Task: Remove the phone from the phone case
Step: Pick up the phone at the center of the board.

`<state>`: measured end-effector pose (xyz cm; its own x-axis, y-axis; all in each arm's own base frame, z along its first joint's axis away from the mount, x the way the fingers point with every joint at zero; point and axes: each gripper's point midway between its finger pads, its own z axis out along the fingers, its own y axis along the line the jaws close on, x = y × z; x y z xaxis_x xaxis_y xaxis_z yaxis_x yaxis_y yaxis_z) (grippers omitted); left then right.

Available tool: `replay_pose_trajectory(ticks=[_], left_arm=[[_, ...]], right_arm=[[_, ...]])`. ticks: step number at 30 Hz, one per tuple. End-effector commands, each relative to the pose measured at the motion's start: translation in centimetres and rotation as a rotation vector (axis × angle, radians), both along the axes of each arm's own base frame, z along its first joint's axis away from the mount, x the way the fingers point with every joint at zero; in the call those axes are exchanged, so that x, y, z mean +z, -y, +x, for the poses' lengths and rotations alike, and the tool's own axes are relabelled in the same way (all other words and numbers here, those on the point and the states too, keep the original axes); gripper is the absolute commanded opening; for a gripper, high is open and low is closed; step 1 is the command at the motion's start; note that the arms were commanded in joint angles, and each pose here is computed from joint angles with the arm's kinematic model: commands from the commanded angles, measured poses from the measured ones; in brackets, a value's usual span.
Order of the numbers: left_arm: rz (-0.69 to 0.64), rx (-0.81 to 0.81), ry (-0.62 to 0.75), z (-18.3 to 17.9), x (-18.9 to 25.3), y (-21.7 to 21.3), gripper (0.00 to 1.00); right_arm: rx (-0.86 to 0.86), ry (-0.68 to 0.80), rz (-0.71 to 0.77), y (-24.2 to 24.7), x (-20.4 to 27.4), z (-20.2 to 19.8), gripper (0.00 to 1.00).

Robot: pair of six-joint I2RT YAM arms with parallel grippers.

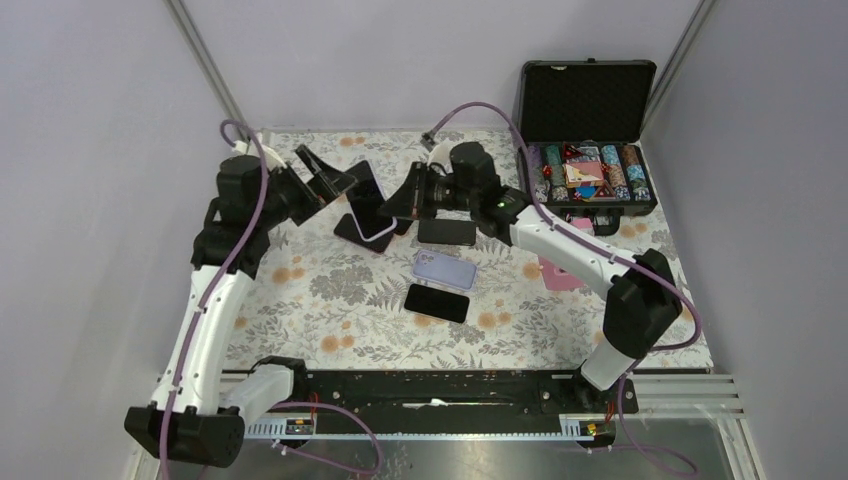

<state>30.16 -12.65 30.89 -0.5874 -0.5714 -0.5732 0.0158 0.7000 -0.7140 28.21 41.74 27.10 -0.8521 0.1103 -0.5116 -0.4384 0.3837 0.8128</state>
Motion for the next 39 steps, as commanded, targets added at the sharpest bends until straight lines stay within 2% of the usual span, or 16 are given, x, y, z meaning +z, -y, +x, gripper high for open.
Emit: replay_pose_trajectory(ticks=[1,8,13,16,20,22,29,31,33,34,37,39], left_arm=[[-0.064,-0.121,0.241,-0.6,6.7,0.6,0.99],[-0.251,-0.21,0.235,-0.5,8.4,2.3,0.97],[-0.426,-0.301,0.305,-0.5,10.8,3.6,0.88],[-0.434,-0.299,0.296,0.2,10.5,3.5,0.77],[-0.474,-0.268,0.254,1.1,9.2,2.6,0.46],[-0.505,-0.286,0.26,1.0,9.4,2.8,0.37],[-0.523,-0.304,0.231,1.4,8.8,3.1,0.34],[-0.527,-0.311,0.223,1.3,8.6,3.1,0.21],[-0.535,-0.319,0.209,1.1,8.3,3.3,0.01],[-0.537,-0.319,0.203,1.1,8.1,3.3,0.0],[-0.543,-0.311,0.193,1.1,8.0,3.2,0.0],[-0.554,-0.295,0.194,1.3,8.4,2.9,0.0]], right_arm=[[0.073,0.078,0.328,2.0,11.0,-1.2,0.02],[0.135,0.061,0.462,3.6,15.1,-2.5,0.0],[0.164,-0.026,0.486,3.3,15.4,-2.7,0.0],[0.181,-0.081,0.507,3.0,15.3,-2.4,0.0],[0.216,-0.144,0.512,2.7,15.3,-2.5,0.0],[0.226,-0.163,0.504,2.5,14.8,-2.4,0.0],[0.241,-0.234,0.468,1.9,13.0,-2.1,0.0],[0.236,-0.252,0.468,1.7,12.7,-1.8,0.02],[0.231,-0.264,0.476,1.6,12.6,-1.6,0.09],[0.229,-0.266,0.481,1.5,12.5,-1.4,0.17],[0.21,-0.241,0.487,1.7,11.9,-1.3,0.56],[0.195,-0.223,0.467,1.9,11.1,-1.2,0.73]])
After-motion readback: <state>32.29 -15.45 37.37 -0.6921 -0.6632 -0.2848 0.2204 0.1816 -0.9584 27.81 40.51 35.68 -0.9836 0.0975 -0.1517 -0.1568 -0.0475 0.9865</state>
